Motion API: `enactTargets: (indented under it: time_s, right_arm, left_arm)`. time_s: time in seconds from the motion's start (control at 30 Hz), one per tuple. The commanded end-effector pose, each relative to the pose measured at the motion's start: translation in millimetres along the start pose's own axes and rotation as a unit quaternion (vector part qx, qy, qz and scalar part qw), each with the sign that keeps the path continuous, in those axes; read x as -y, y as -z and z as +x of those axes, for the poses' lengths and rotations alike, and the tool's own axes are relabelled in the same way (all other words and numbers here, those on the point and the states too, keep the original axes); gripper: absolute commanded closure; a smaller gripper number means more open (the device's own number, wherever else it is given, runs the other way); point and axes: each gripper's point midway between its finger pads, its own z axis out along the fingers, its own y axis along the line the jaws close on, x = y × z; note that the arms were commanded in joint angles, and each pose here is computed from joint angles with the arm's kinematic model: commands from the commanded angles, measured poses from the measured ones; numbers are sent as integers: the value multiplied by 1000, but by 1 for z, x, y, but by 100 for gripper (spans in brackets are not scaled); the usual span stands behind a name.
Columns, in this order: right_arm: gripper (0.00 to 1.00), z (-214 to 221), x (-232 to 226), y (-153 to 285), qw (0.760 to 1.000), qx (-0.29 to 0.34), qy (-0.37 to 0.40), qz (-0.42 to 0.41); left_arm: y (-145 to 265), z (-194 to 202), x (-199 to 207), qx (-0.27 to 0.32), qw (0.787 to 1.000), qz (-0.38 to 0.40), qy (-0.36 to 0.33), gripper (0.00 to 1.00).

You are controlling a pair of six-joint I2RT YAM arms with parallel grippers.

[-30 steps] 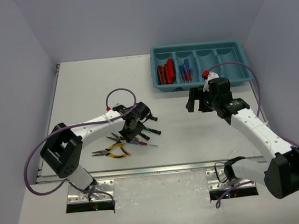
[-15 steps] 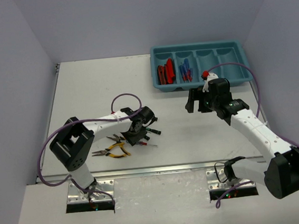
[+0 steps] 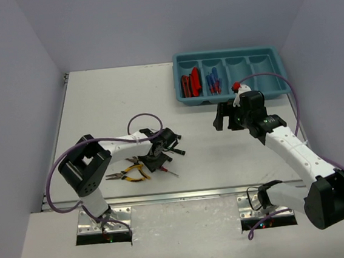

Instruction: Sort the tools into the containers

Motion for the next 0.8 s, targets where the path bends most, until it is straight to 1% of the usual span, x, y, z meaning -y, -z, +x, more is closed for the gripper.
enactTargets:
  time_s: [0.0, 0.03, 0.13, 0.2, 0.23, 0.27, 0.33, 0.37, 0.4, 0.47, 0.5, 0.57, 0.63, 0.7, 0.73, 0.77]
  right_arm:
    - [1, -14, -6, 6, 999, 32, 6, -15]
    - [1, -14, -7, 6, 999, 33, 6, -17]
    - [1, -14, -13, 9, 999, 33, 7, -32]
    - [1, -15, -28, 12, 996, 35, 20, -78]
    - [1, -14, -36, 14, 994, 34, 25, -101]
    - [1, -15, -48, 17, 989, 34, 33, -138]
    - [1, -8, -92, 35, 960, 20, 49, -274]
    - [1, -6, -102, 41, 950, 15, 48, -308]
    - [1, -7, -117, 52, 932, 14, 45, -358]
    - [1, -5, -132, 65, 911, 13, 41, -410]
    - [1, -6, -146, 80, 888, 17, 40, -458]
    - [1, 1, -157, 90, 870, 11, 37, -491]
    - [1, 7, -177, 104, 849, 11, 52, -525]
    - [1, 10, -184, 108, 845, 13, 59, -531]
    - [2, 19, -196, 113, 837, 10, 68, -543]
    - [2, 16, -199, 116, 834, 16, 66, -548]
  left_arm:
    - [-3, 9, -8, -10, 1000, 1, 2, 70]
    - [-3, 10, -9, -11, 1000, 2, 1, 75]
    - [3, 12, -8, -13, 1000, 13, -3, 86]
    - [15, 12, -5, -6, 999, 31, -6, 97]
    - [25, 11, -3, 3, 999, 45, -10, 99]
    - [25, 11, -6, 3, 999, 39, -12, 100]
    - [52, 7, 2, 24, 996, 78, -19, 100]
    - [66, 5, 7, 35, 994, 104, -22, 100]
    - [77, 4, 11, 44, 991, 124, -28, 100]
    - [99, -3, 21, 66, 983, 169, -35, 100]
    - [113, -9, 27, 85, 975, 202, -47, 100]
    - [139, -20, 44, 109, 955, 272, -47, 100]
    - [169, -27, 67, 137, 919, 362, -76, 100]
    - [201, -34, 82, 156, 886, 428, -85, 100]
    - [224, -35, 85, 160, 859, 476, -96, 100]
    - [233, -37, 90, 169, 848, 492, -99, 100]
